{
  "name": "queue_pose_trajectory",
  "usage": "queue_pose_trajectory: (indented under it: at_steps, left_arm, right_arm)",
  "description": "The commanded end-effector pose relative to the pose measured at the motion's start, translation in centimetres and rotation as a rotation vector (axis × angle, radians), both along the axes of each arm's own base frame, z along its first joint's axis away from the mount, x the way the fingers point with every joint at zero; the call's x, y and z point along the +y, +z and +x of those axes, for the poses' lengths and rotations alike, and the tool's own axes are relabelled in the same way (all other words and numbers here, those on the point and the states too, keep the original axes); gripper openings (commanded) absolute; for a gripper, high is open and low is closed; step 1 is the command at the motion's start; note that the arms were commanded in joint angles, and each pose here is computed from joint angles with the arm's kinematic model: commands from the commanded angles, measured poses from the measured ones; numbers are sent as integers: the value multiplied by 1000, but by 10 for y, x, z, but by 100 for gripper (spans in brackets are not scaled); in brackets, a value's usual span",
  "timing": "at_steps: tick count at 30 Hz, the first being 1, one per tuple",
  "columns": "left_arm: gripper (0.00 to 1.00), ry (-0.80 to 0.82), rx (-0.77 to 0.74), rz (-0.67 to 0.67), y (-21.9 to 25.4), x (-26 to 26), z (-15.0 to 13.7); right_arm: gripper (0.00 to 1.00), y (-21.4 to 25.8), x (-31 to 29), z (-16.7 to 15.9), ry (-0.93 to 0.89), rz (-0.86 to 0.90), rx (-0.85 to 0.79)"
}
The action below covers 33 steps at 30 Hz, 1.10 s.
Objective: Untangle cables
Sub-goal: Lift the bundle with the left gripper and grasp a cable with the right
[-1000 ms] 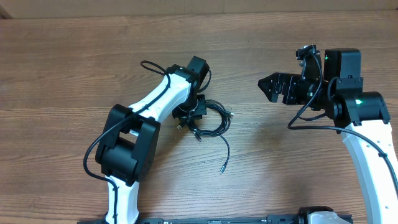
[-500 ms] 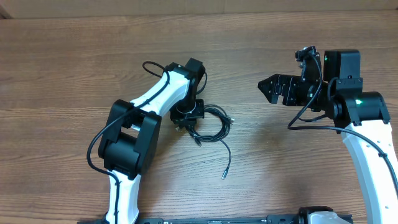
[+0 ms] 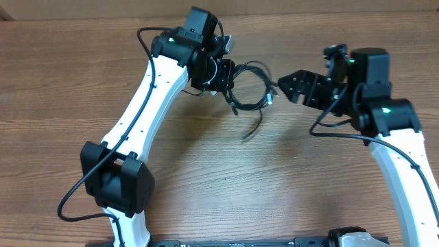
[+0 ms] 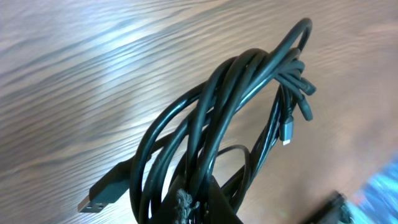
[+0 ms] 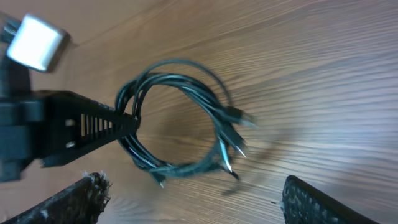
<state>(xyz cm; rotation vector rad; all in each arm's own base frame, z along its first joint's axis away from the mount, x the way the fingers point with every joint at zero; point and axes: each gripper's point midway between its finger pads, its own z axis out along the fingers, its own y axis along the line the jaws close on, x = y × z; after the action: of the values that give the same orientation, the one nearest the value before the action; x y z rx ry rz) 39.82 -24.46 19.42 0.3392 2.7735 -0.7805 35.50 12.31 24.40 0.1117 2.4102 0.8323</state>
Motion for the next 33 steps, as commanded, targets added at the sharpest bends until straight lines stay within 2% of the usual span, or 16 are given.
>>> queue_pose_trajectory:
  at_steps: [1, 5, 8, 11, 17, 24, 27, 33]
  left_arm:
    - [4, -122, -45, -155, 33, -10, -5]
    - [4, -92, -44, -188, 37, 3, 3]
    - [4, -69, -52, -208, 40, 13, 11]
    - [4, -70, -47, -250, 45, 17, 13]
    - [4, -144, -50, -347, 58, 7, 4]
    - [4, -213, -90, -518, 89, -1, 4]
    - [4, -184, -120, -546, 103, 6, 10]
    - [4, -156, -222, -554, 129, 24, 19]
  right_arm:
    - [87, 3, 27, 4, 36, 63, 20]
    - [80, -10, 47, 10, 8, 117, 99]
    - [74, -33, 49, 15, -101, 120, 208]
    - [73, -55, 51, 22, -156, 96, 261]
    - [72, -62, 63, 39, -135, 122, 233]
    - [65, -74, 58, 41, -164, 83, 250]
    - [53, -87, 52, 37, -189, 43, 291]
    - [17, -102, 37, 33, -223, -52, 311]
